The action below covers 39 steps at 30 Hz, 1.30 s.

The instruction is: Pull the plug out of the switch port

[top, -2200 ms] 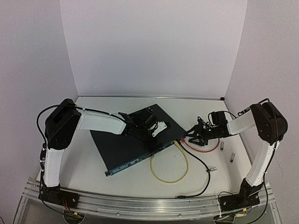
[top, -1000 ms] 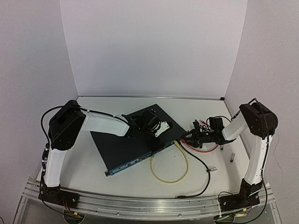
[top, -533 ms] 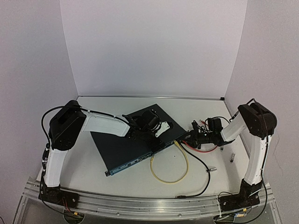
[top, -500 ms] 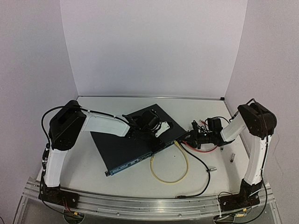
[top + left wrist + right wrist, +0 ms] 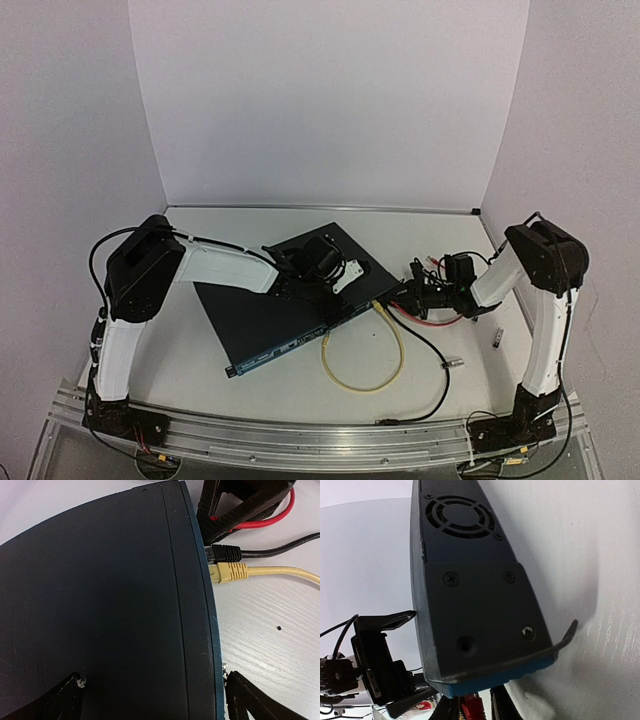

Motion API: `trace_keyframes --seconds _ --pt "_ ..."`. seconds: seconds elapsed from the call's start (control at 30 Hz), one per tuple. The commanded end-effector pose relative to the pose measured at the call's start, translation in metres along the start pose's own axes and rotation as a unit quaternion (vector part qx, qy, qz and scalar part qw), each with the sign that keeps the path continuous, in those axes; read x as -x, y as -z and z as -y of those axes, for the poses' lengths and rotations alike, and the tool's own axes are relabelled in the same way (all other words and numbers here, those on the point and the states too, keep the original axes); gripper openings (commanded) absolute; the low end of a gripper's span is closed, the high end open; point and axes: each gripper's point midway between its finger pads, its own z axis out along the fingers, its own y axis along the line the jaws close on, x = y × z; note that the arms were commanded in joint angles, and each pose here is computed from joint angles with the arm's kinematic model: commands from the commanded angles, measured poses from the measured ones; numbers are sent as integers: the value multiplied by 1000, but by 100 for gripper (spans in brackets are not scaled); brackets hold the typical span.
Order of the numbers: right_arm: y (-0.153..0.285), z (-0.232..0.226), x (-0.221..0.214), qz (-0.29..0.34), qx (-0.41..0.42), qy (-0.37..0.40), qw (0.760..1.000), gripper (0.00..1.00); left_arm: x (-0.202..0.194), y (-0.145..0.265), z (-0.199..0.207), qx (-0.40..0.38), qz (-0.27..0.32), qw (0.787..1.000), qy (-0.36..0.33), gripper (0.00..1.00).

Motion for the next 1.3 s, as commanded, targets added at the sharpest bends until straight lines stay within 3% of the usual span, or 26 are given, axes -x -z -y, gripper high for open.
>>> trace_keyframes --seconds 0.0,0.27,0.53,0.7,0.9,1.27 --pt "-5 32 1 19 -42 -49 998 14 -24 -15 0 -1 -33 999 24 97" --pt "-5 34 -1 26 -18 -36 999 0 -31 -18 -1 3 -39 999 31 97" --pt "-1 38 -17 10 -2 -31 999 0 -46 -26 -13 44 -56 996 51 96" --pt "-1 60 -27 0 -2 -105 994 0 -52 -31 -20 61 -64 993 77 95" --pt "0 72 -35 -2 5 -139 990 0 -61 -34 -25 57 -69 990 105 94" --pt "15 77 -45 13 -16 -146 989 0 -65 -33 -19 35 -71 993 93 94"
